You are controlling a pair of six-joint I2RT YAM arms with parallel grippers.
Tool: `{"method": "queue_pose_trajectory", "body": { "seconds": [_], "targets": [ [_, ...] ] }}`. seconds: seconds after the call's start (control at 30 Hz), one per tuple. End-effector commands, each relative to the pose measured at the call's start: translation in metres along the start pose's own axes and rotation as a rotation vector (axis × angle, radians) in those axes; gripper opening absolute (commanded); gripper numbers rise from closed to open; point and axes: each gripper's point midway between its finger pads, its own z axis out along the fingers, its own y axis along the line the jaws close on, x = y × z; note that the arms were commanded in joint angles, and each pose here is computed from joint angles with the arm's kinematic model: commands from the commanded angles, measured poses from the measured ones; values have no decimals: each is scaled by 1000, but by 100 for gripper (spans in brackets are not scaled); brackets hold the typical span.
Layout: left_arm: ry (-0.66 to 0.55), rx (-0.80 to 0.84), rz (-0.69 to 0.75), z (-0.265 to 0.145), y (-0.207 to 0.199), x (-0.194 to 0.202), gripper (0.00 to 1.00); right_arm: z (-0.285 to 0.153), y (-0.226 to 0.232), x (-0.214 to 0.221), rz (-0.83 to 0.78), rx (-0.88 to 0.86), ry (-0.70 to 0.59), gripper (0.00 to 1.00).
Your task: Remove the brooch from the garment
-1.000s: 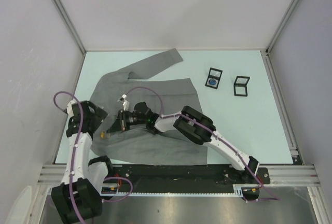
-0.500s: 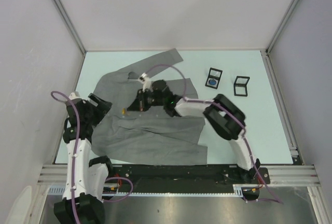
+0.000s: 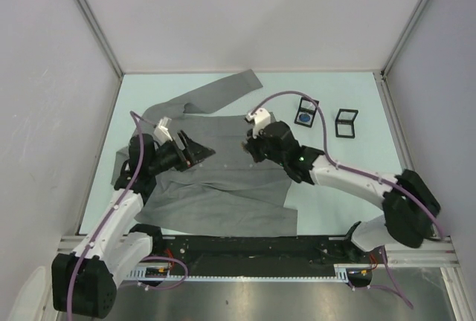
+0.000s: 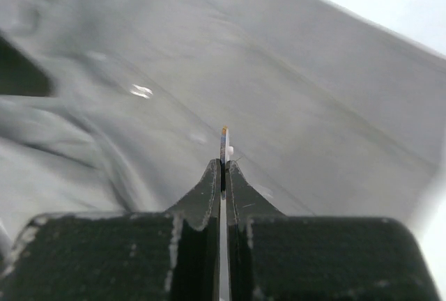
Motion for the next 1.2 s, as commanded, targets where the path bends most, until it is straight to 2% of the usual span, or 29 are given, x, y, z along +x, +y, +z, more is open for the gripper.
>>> {"method": "queue_pose_trajectory", "body": {
  "seconds": [0.0, 0.03, 0.07, 0.1, 0.23, 0.37, 0.4, 0.5, 0.6, 0.63, 0.77, 0.97, 1.17],
  "targets": [
    [101, 239, 33, -1, -29, 24, 86, -47, -43, 16, -281, 242, -41, 0],
    [111, 246, 38, -1, -29, 26, 86, -55, -33, 19, -350, 216, -65, 0],
    [114, 264, 46, -1, -31, 26, 86, -66, -26, 1, -423, 208, -156, 0],
    [141, 289, 44, -2, -33, 32, 86, -72, -34, 15, -454, 257, -150, 0],
    [225, 358, 23, -3, -44, 43, 86, -80, -24, 23, -559, 223, -167, 0],
    [332, 334, -42, -1, -39, 57, 80, -84, -5, 36, -774, 166, -164, 0],
    [351, 326, -59, 2, -37, 60, 79, -88, -2, 36, -870, 144, -165, 0],
    [386, 333, -102, 4, -36, 69, 77, -95, 9, 35, -997, 125, -231, 0],
    [382, 352, -166, 7, -43, 71, 73, -99, 31, 43, -1109, 29, -257, 0],
    [389, 341, -227, 8, -45, 71, 72, -103, 34, 40, -1156, 26, -278, 0],
    [410, 372, -291, 11, -61, 74, 67, -111, 51, 39, -1252, -39, -332, 0],
    [460, 371, -345, 11, -77, 82, 59, -119, 67, 29, -1363, -11, -406, 0],
    [464, 346, -347, 11, -74, 86, 57, -119, 74, 24, -1378, 4, -434, 0]
  ]
}}
